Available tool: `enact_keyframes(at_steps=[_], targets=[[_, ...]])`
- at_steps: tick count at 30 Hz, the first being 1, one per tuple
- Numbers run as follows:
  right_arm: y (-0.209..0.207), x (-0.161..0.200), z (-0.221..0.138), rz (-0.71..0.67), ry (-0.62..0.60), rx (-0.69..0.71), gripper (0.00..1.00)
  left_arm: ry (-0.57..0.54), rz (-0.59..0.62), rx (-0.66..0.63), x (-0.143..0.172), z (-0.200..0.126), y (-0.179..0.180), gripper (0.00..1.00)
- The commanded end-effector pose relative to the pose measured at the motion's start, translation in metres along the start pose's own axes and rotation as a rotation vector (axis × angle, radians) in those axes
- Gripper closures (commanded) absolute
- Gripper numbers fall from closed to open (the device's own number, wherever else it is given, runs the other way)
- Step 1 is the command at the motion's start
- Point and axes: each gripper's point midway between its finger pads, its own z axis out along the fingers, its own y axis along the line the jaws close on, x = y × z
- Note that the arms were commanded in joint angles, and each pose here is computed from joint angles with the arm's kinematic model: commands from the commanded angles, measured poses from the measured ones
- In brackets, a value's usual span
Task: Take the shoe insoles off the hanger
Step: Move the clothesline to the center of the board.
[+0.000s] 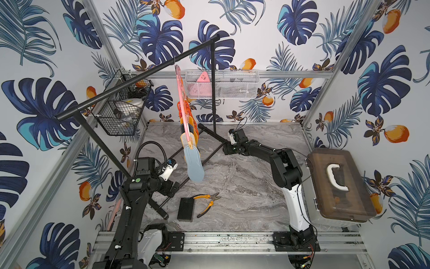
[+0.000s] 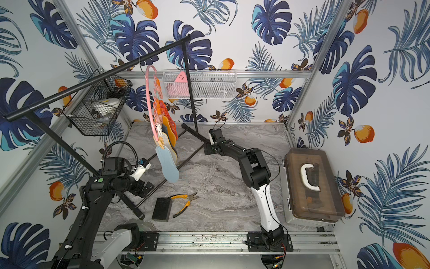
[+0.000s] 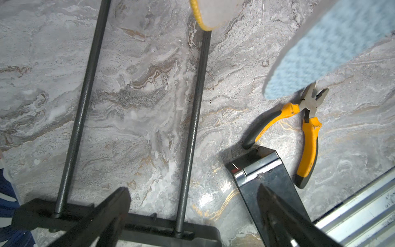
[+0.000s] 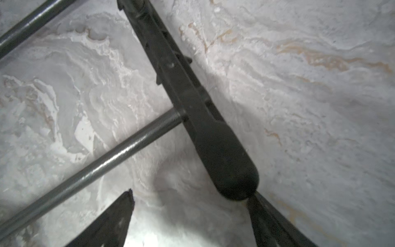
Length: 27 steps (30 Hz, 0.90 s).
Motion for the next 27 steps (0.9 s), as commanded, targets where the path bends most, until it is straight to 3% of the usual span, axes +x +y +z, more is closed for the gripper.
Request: enact_keyframes(at_steps=[1, 5, 19, 27], targets=[[-0.004, -0.002, -0.012, -0.032, 0.018, 0.036, 0.14, 0.035, 0.008, 0.0, 0.009, -0.002, -0.002, 0.01], [-0.01, -0.018, -0.026, -0.062, -0.049, 0.014, 0.12, 0.044, 0.007, 0.006, 0.015, -0.002, -0.006, 0.01], [-0.009, -0.007, 0.02, -0.182, 0.047, -0.076, 0.19, 0.128, -0.009, 0.008, 0.033, -0.009, -0.011, 0.01], [-0.02, -0.006, 0.031, -0.187, 0.092, -0.035, 0.32, 0.139, -0.031, 0.016, 0.034, -0.011, -0.013, 0.01]])
